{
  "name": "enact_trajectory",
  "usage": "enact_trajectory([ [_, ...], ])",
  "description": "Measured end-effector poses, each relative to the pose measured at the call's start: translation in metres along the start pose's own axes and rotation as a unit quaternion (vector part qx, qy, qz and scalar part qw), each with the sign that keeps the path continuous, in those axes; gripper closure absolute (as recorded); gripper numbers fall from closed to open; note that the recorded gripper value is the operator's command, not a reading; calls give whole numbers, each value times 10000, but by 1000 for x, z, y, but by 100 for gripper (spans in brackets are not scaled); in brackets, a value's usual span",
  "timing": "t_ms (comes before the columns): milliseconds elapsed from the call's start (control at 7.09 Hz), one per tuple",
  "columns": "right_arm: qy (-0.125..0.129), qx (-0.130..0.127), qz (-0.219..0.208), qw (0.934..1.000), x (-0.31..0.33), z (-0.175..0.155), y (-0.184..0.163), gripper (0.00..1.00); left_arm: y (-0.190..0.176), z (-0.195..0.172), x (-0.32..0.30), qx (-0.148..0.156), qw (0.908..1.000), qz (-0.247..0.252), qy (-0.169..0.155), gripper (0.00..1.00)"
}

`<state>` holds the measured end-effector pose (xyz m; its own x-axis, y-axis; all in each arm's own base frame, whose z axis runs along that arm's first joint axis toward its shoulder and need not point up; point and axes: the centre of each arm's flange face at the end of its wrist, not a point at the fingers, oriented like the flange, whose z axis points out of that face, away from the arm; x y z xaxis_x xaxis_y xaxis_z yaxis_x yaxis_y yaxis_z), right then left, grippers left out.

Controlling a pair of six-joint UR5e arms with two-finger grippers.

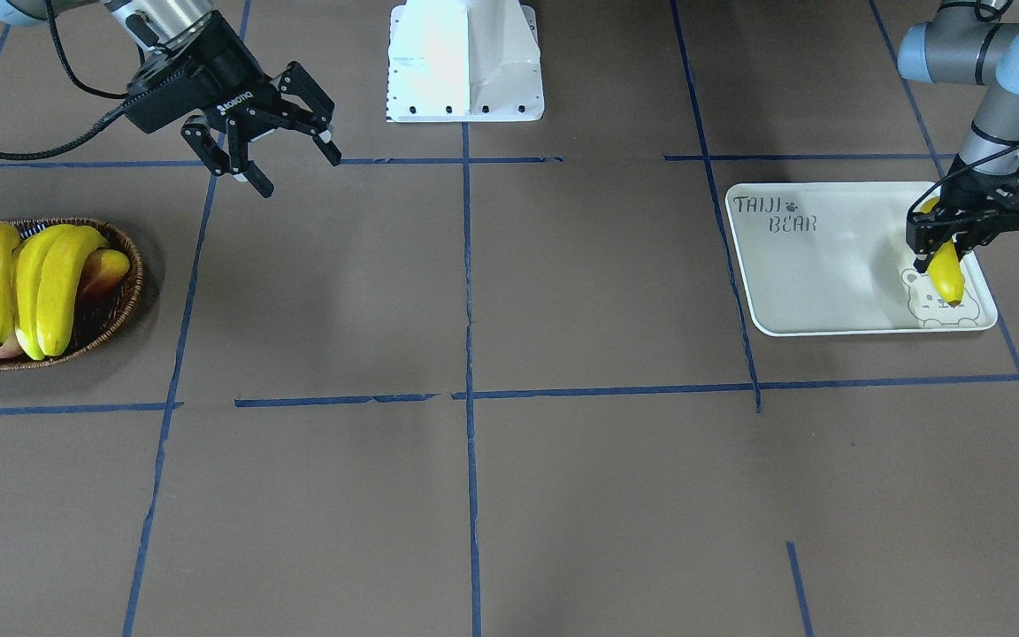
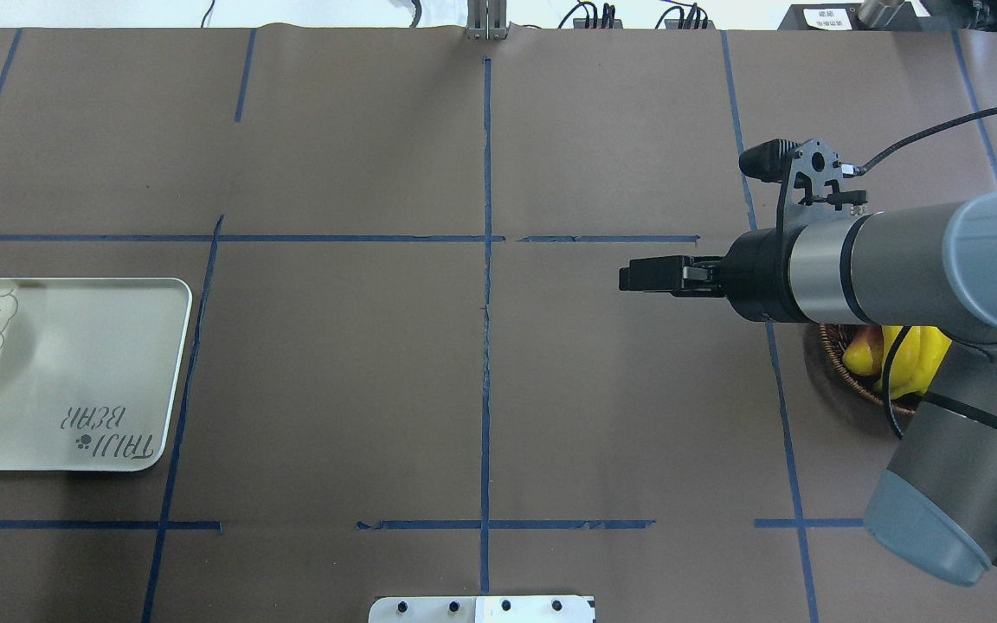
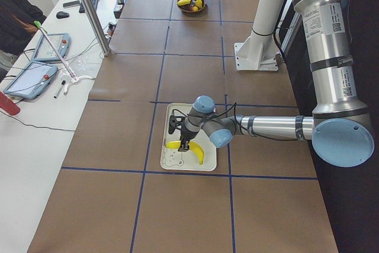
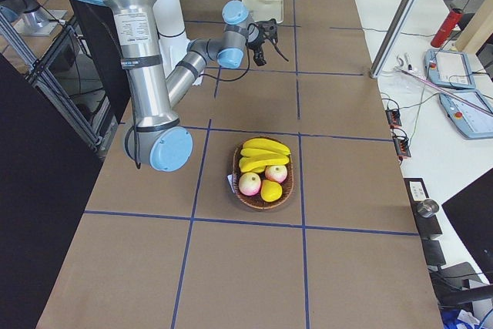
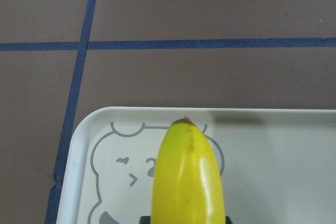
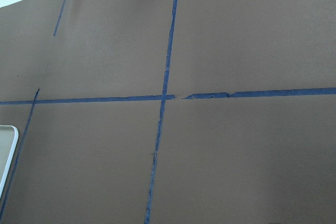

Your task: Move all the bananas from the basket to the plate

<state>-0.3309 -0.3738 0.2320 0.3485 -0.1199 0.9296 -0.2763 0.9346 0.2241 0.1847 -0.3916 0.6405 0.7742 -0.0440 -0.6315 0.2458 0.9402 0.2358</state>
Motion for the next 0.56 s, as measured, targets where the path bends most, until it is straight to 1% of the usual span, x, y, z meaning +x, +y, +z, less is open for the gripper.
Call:
enact_trajectory([
  [564, -10, -9, 6, 10000, 0, -1, -1, 0, 5, 2, 0, -46, 10000, 73, -1, 0],
])
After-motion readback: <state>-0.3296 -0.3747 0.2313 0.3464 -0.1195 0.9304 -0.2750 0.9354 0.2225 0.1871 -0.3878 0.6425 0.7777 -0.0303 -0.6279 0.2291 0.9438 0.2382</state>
